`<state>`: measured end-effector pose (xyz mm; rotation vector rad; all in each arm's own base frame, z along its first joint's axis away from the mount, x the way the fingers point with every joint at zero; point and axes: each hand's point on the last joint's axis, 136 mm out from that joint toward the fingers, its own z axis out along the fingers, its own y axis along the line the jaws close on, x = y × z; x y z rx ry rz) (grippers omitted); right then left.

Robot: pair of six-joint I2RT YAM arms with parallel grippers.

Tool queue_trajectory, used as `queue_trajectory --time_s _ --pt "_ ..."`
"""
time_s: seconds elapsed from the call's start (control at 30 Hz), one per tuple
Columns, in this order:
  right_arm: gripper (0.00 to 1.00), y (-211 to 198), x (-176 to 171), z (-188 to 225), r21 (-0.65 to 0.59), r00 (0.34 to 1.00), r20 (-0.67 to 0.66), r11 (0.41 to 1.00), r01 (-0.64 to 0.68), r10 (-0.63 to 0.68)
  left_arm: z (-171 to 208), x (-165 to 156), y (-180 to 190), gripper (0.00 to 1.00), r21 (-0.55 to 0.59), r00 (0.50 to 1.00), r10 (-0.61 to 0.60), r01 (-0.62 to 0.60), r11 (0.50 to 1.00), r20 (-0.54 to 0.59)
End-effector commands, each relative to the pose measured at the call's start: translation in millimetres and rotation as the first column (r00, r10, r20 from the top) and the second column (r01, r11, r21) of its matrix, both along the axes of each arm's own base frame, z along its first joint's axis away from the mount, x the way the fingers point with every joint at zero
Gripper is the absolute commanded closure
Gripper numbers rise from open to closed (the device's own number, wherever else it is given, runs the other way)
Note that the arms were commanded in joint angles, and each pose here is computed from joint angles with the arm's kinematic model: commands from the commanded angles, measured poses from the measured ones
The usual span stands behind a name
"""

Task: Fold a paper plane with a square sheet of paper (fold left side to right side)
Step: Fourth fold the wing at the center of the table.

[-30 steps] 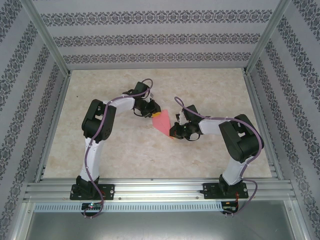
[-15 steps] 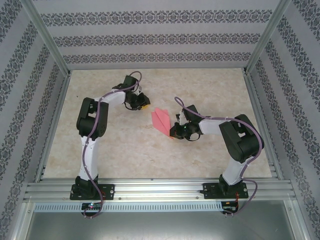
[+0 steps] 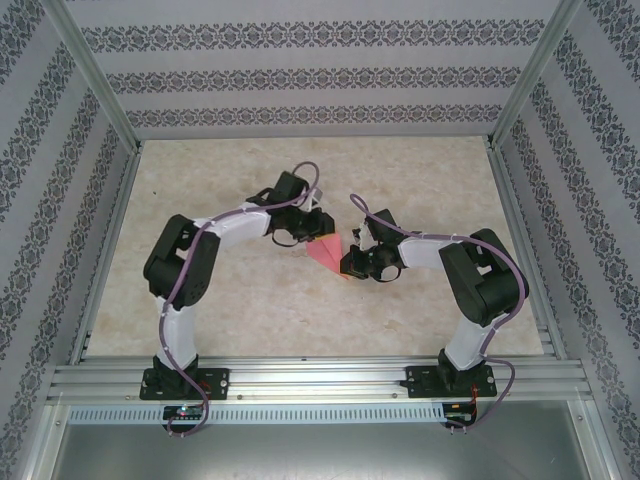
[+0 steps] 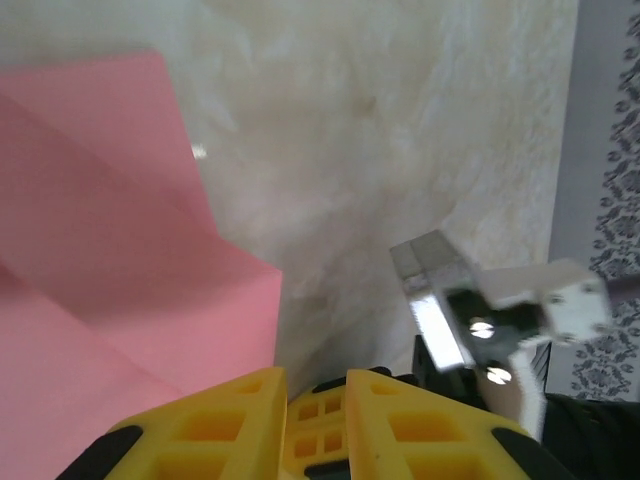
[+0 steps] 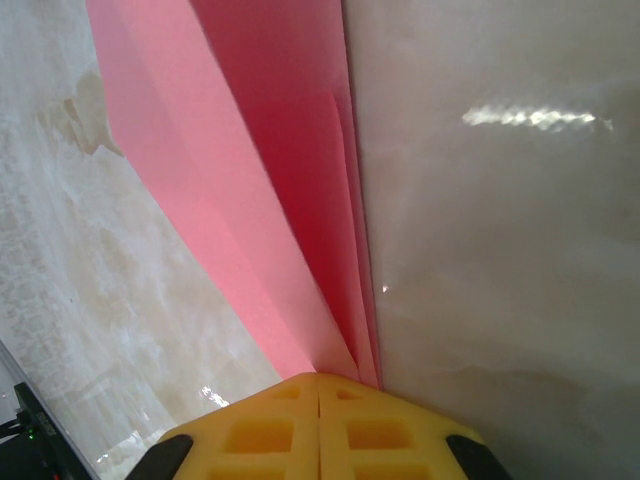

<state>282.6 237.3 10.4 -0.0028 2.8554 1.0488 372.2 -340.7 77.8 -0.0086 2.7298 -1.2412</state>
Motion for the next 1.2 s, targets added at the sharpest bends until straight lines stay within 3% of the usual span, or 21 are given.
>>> queue_trajectory --time_s 0.0,0.2,0.53,0.8,1.17 --pt "0.93 -31 -27 -36 -0.162 0.993 -0.119 0.987 0.007 -0.027 -9 16 -7 0.76 -0.03 1.0 0.02 -0.02 0.999 0.0" --pt "0.93 -31 -26 -35 -0.159 0.993 -0.113 0.987 0.007 -0.026 -48 29 7 0.77 0.122 0.999 0.044 -0.041 0.992 -0.015" --pt "0.89 -29 -11 3 -0.135 0.999 -0.005 0.99 0.043 -0.044 -87 24 34 0.77 0.236 0.993 0.103 -0.087 0.968 -0.054" --pt "0.89 -1 7 43 -0.042 0.992 0.055 0.992 0.119 -0.117 -97 15 39 0.77 0.238 0.992 0.108 -0.088 0.967 -0.071" --pt "0.92 17 44 25 -0.067 0.951 0.034 0.949 0.307 -0.306 -99 12 38 0.77 0.227 0.991 0.114 -0.094 0.969 -0.076"
